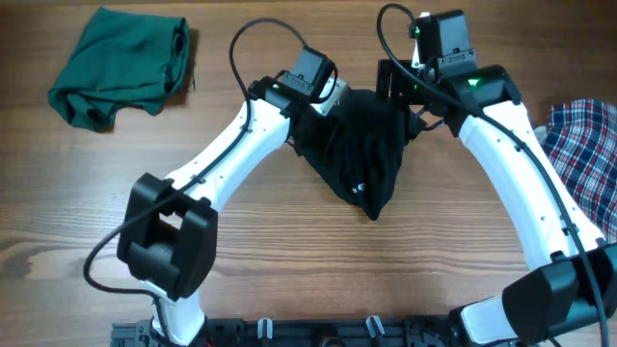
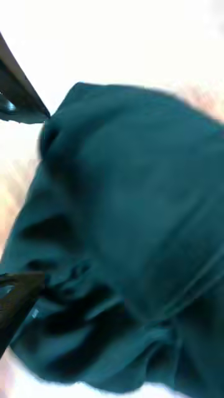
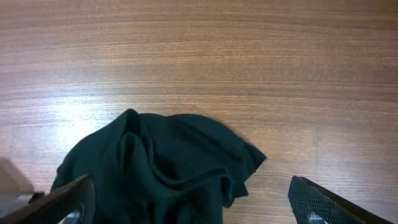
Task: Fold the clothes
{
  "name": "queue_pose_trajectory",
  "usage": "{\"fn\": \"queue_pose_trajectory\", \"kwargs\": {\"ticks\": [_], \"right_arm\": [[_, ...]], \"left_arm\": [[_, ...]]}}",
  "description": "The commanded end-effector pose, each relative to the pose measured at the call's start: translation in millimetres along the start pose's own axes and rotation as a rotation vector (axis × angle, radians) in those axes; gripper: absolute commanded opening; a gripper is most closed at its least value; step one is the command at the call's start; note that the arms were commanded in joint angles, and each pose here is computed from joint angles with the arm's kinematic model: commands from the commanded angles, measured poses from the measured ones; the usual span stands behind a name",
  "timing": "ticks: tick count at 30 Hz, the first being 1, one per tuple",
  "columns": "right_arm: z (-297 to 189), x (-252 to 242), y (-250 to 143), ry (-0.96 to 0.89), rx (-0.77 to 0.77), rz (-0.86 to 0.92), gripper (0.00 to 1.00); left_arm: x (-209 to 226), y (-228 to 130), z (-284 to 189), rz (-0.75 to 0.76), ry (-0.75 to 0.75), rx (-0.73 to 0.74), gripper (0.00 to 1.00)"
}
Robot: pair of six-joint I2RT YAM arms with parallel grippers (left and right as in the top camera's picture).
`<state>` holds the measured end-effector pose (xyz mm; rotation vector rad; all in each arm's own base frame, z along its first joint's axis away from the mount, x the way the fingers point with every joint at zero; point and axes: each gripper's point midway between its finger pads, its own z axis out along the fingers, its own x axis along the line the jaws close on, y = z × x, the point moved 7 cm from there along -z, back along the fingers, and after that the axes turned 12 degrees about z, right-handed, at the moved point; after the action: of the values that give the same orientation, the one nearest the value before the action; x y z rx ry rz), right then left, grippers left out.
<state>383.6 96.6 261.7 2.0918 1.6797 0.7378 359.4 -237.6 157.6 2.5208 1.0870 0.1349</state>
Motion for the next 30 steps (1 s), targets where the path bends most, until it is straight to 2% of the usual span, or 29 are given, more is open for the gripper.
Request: {"fn": "queue_pose_trajectory", "kwargs": {"ticks": [1,8,11,17,22,23,24,25,27,28,30], "right_arm": [[-6.5,-16.8,11.3,-0.037,-0.031,0.057,1.00],[-4.2,-52.5,15.3,-0.017,0.038,0.146,1.00],[-4.4,-65.1,13.8,-0.045,0.059,0.169,1.00],[-4.7,-67.8,11.4,-0.054,0.076,0.150,1.00],[-4.7,-68.0,10.7,-0.055,0.079,0.149,1.00],[-4.7,-68.0,10.7,-0.055,0.079,0.150,1.00],[-4.8,-68.1,10.3,-0.056,0.082,0.150,1.00],[-4.8,-68.3,9.9,-0.057,0.084,0.150,1.00],[-4.9,-68.4,9.5,-0.058,0.086,0.150,1.00],[-4.9,-68.6,9.0,-0.059,0.089,0.149,1.00],[-5.0,-68.9,7.9,-0.061,0.095,0.150,1.00]], "left_arm": [[-3.1,3.3,20.1,0.191,0.057,0.014,0.75],[-35.4,19.4,28.4,0.363,0.085,-0.042,0.74],[-43.8,22.3,38.7,0.395,0.151,-0.035,0.74],[-35.4,15.4,69.5,0.396,0.219,0.024,0.75],[-17.7,21.3,72.9,0.355,0.389,0.016,0.67],[-15.5,23.4,72.0,0.351,0.409,0.007,0.63],[-13.9,24.7,71.6,0.348,0.415,0.000,0.53],[-11.7,25.5,71.3,0.343,0.418,-0.005,0.35],[-9.3,25.4,70.9,0.338,0.421,-0.005,0.11],[-6.2,25.5,70.3,0.331,0.431,-0.005,0.04],[3.2,26.8,66.5,0.308,0.482,-0.006,0.04]]}}
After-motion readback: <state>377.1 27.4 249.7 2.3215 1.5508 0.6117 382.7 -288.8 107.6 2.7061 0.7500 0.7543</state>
